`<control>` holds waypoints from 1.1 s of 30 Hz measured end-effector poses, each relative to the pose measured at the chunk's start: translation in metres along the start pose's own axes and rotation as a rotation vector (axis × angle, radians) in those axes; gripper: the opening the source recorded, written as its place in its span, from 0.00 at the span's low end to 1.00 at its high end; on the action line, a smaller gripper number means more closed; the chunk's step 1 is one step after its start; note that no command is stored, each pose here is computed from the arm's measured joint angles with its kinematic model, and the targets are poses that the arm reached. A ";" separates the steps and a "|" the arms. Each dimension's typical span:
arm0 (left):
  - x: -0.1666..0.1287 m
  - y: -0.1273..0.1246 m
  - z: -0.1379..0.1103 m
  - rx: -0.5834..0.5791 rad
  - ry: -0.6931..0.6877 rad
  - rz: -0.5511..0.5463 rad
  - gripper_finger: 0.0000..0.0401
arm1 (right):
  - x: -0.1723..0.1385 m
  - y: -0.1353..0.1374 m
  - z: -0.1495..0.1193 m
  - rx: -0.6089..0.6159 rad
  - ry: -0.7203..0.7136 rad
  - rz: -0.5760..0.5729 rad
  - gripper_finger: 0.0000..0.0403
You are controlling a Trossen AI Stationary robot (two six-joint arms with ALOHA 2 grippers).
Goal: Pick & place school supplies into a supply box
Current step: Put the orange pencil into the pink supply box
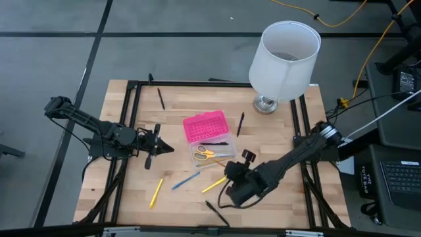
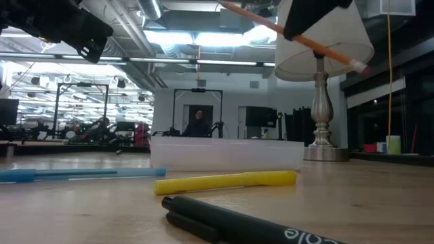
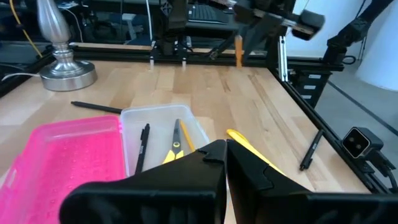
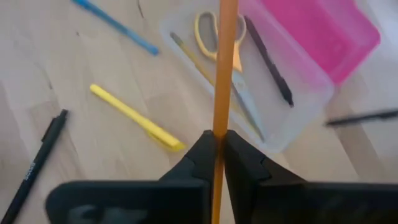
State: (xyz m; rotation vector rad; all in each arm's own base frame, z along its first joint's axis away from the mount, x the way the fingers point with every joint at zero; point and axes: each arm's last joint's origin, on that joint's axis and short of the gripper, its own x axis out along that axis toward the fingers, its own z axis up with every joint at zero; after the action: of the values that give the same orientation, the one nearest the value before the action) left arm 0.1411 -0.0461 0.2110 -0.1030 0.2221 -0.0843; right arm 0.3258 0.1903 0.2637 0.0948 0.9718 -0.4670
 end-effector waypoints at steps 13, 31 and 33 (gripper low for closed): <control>0.000 0.000 0.000 0.003 -0.001 0.008 0.01 | 0.030 -0.080 -0.015 -0.133 -0.311 0.137 0.07; 0.000 0.000 0.000 0.002 -0.001 0.007 0.01 | 0.041 -0.132 0.010 -0.121 -0.508 0.433 0.06; 0.000 0.000 0.000 0.002 -0.002 0.007 0.01 | 0.035 -0.132 0.020 -0.144 -0.476 0.413 0.06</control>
State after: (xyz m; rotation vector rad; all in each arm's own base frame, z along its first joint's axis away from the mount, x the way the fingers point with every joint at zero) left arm 0.1412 -0.0459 0.2111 -0.1005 0.2209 -0.0779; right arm 0.3021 0.0545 0.2632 0.0486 0.4940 -0.0297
